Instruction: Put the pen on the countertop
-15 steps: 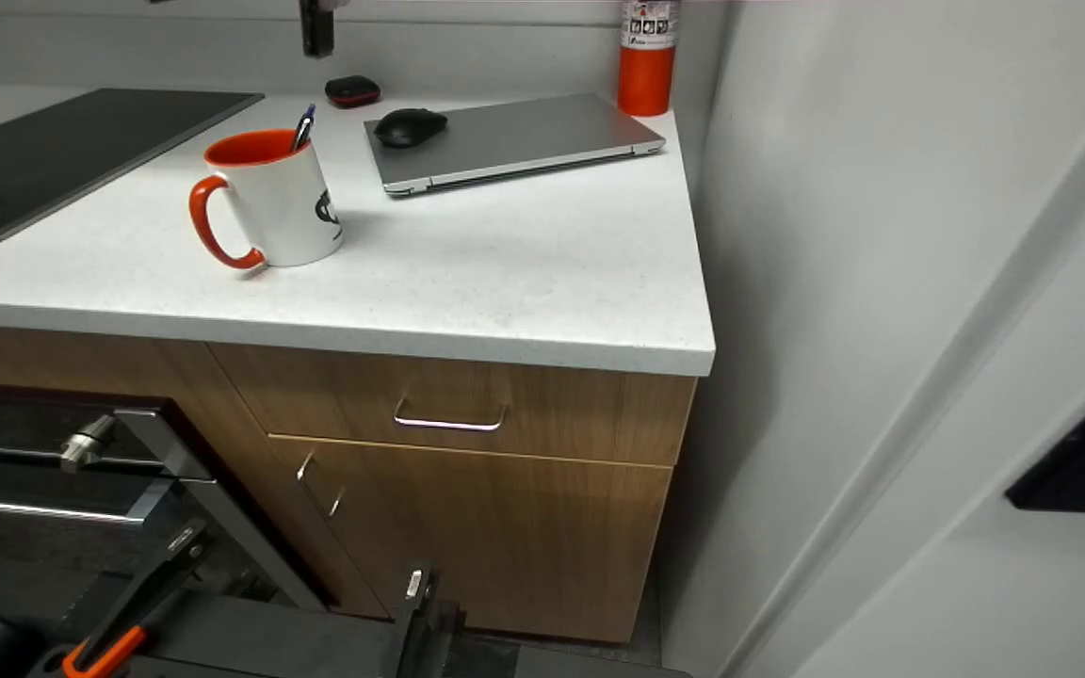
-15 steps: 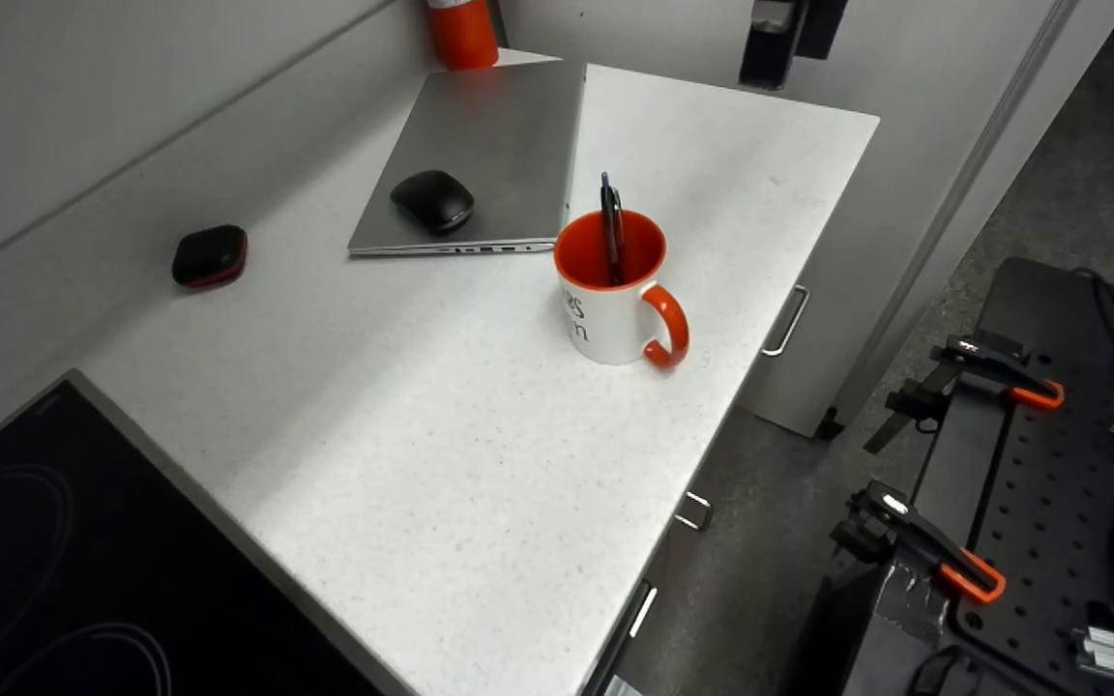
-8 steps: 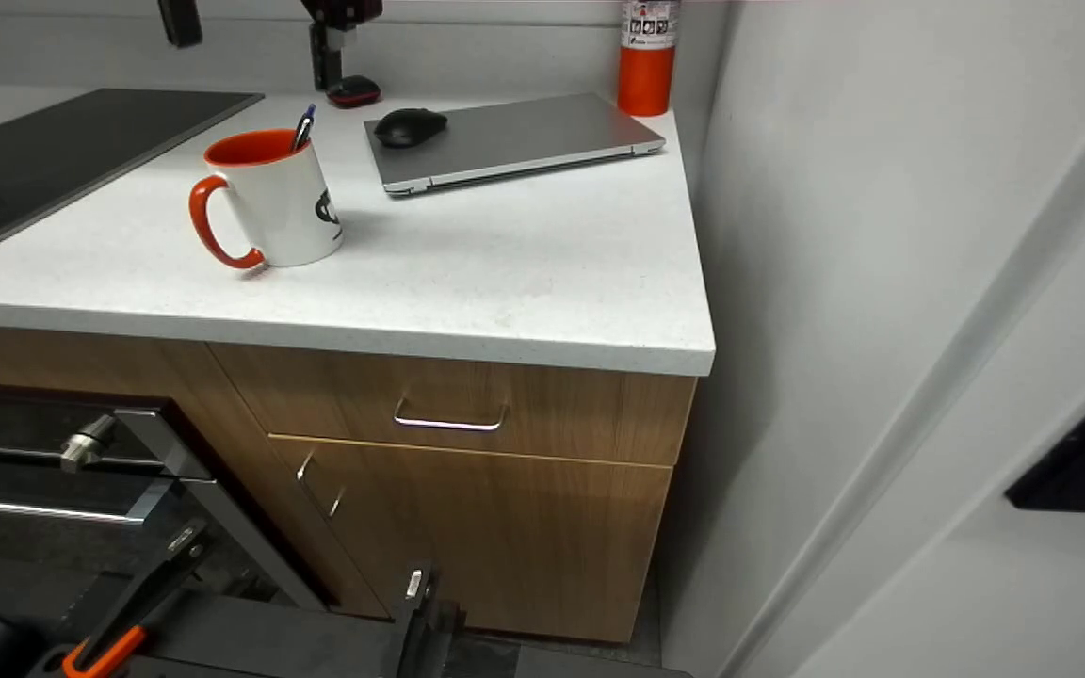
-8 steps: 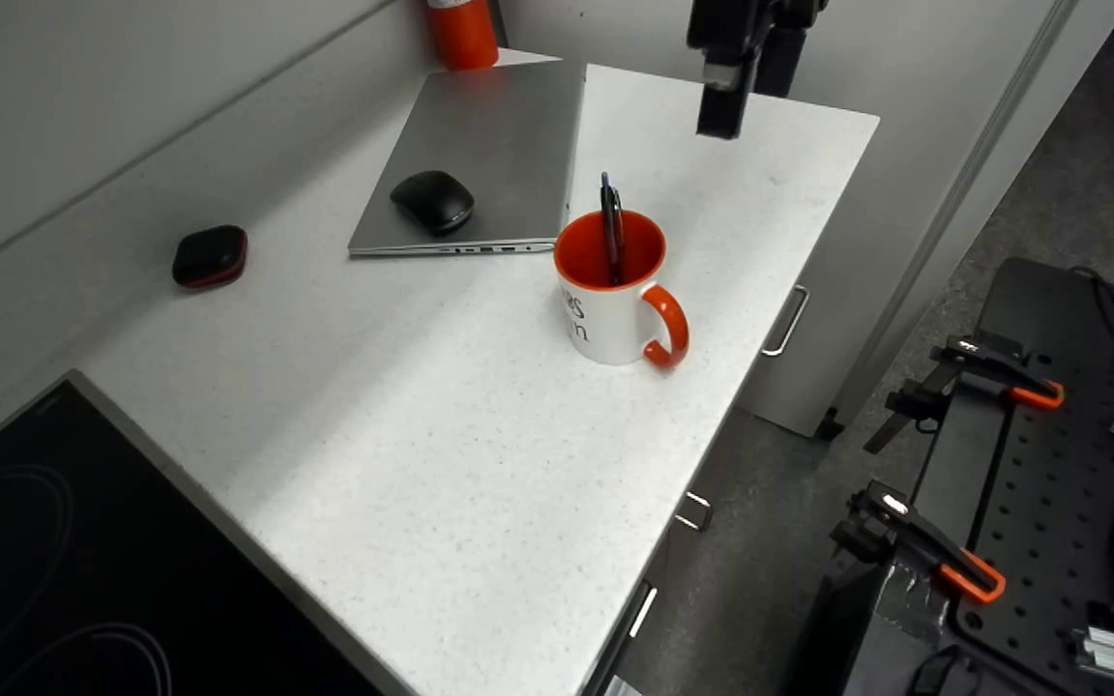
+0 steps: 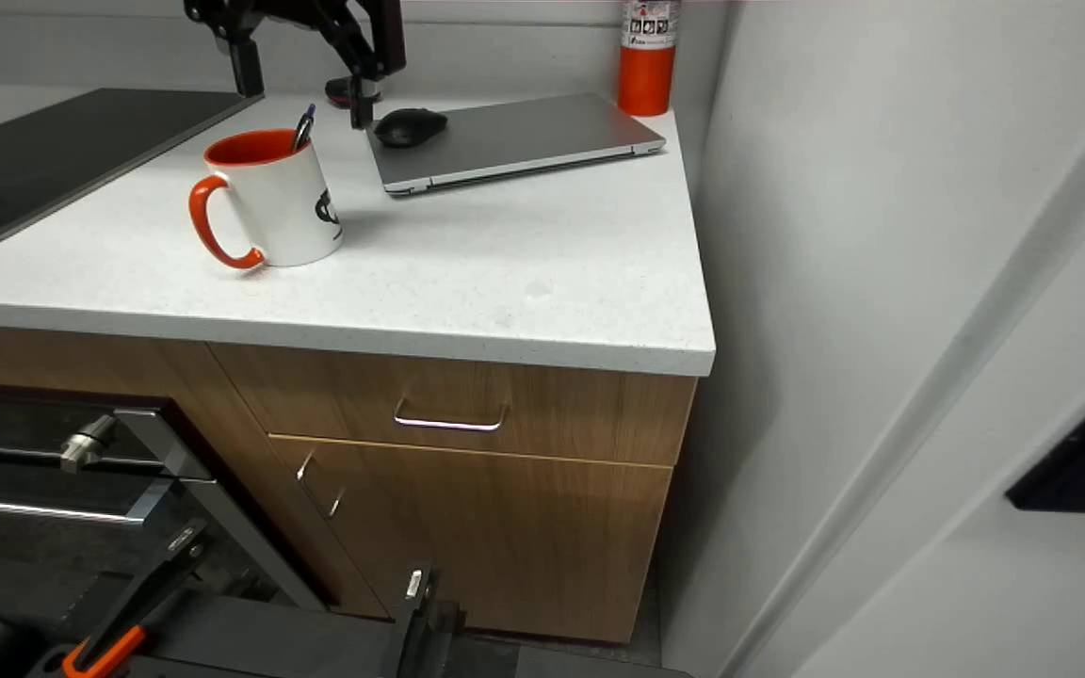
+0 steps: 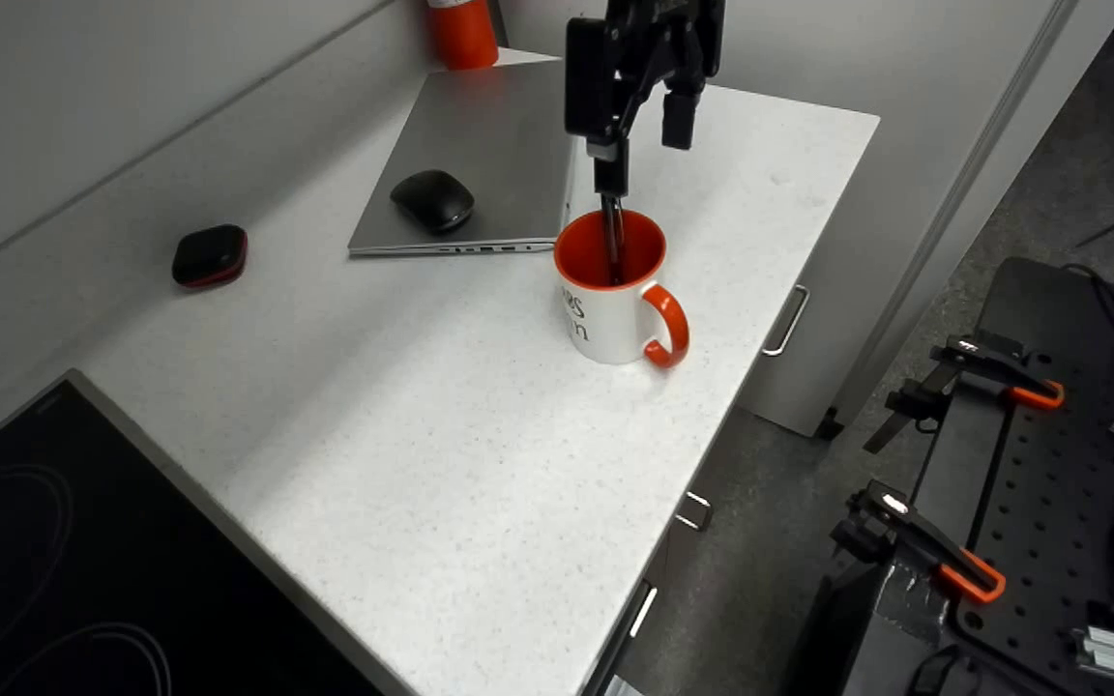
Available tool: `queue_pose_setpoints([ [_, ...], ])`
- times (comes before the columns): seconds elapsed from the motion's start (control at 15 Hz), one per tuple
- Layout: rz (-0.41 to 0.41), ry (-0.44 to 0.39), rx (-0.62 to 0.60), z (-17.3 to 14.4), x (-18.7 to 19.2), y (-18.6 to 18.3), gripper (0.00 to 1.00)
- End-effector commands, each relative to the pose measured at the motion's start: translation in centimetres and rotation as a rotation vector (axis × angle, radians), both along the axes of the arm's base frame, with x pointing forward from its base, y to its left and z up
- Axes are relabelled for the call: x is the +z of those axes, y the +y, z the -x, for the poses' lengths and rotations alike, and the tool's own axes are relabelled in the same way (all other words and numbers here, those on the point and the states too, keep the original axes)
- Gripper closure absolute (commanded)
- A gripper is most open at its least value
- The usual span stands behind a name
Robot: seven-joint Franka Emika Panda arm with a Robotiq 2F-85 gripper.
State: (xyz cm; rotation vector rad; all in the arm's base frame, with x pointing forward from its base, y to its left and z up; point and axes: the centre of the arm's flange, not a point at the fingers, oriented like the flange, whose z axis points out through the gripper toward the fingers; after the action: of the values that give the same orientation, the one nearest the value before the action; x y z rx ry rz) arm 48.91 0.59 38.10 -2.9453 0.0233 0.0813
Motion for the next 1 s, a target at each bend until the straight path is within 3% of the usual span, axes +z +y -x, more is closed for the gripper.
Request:
queue_pose_setpoints([
  [0.0, 0.001, 0.008, -0.002, -0.5, -0.5, 0.0, 0.0],
  [0.47, -0.012, 0.032, -0.006, -1.4, -1.1, 0.1, 0.0],
  [0.93, -0.114, 0.028, 0.035, -2.4, -2.0, 1.0, 0.0],
])
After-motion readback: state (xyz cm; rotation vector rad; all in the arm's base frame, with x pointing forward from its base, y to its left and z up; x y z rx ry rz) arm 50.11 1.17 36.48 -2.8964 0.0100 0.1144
